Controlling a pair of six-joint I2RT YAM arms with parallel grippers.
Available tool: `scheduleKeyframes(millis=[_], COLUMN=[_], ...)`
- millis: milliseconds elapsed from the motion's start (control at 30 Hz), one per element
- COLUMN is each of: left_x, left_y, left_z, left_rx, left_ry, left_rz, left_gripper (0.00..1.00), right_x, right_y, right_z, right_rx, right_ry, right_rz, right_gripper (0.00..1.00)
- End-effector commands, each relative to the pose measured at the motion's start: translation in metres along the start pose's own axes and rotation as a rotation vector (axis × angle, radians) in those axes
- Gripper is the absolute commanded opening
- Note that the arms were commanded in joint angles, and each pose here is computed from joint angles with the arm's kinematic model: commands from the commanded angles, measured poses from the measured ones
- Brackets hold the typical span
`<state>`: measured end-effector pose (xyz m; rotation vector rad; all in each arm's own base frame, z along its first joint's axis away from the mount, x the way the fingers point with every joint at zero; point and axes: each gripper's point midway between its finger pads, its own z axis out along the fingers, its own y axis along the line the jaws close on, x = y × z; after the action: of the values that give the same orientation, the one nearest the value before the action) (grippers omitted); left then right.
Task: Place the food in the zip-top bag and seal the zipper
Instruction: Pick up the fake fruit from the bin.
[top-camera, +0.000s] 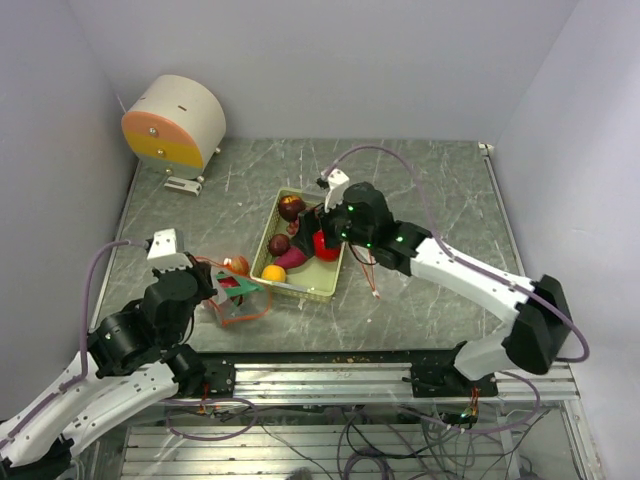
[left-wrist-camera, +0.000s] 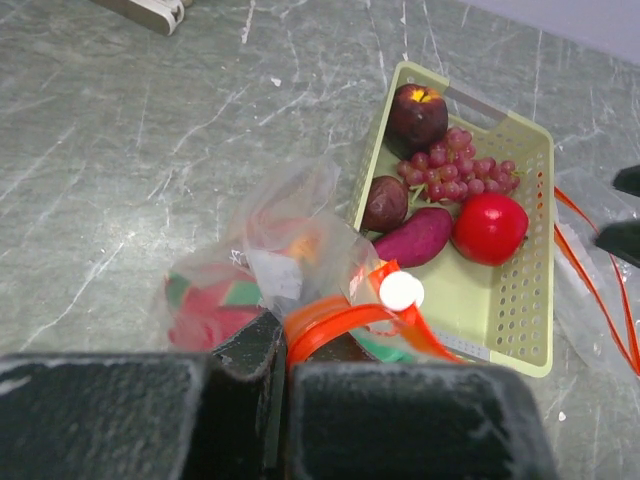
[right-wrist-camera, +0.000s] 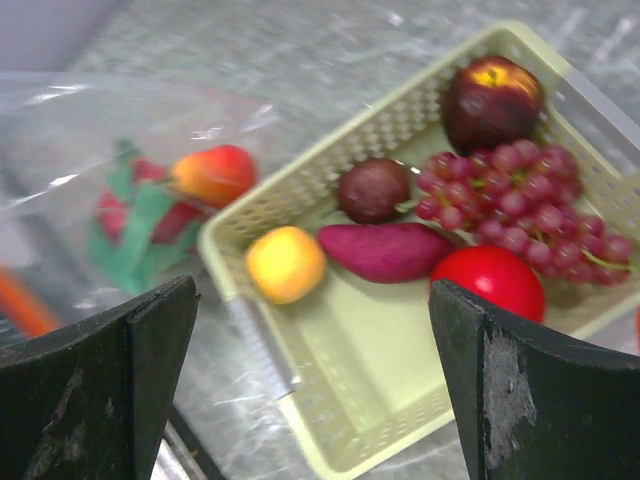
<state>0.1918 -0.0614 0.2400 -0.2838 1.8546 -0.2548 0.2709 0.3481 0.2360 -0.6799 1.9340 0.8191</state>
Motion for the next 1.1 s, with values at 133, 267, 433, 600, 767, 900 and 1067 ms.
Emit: scheduleKeyframes(millis=[133, 267, 433, 600, 767, 900, 1067], left_x=[-0.009, -0.01, -0.008, -0.012, -0.015, -0.017, -0.019], left_y=[-0.017, -0.014, -0.012, -0.012, -0.008, -0.006, -0.004], left_z=[0.0, -0.002, -0.003, -0.005, -0.008, -0.01, -0.011], left_rx=[0.068, 0.072, 0.073, 0.083, 0.074, 0.073, 0.066], left_ry=[-0.03, -0.038, -0.037, -0.045, -0.053, -0.061, -0.066], left_rz=[-0.079, -0.084, -0.083, -0.087, -0.088, -0.094, -0.099], left_gripper=[0.07, 0.07, 0.07, 0.07, 0.07, 0.07, 0.07], right_x=[0.056, 0.075, 0.09, 0.11, 0.135, 0.148, 0.147], right_y=[-0.086, -0.11, -0.125, -0.135, -0.135, -0.137, -0.136], right_z=[0.041, 0.054, 0.062, 0.073, 0.084, 0.086, 0.082], right_rx=[0.383, 0.468, 0.512, 0.525, 0.492, 0.489, 0.491], right_ry=[0.194, 0.259, 0.307, 0.355, 0.412, 0.447, 0.463], right_rz=[-0.075, -0.075, -0.06, -0.063, -0.05, -0.051, -0.054], right_gripper=[1.0, 1.0, 0.98, 0.96, 0.9, 0.79, 0.5])
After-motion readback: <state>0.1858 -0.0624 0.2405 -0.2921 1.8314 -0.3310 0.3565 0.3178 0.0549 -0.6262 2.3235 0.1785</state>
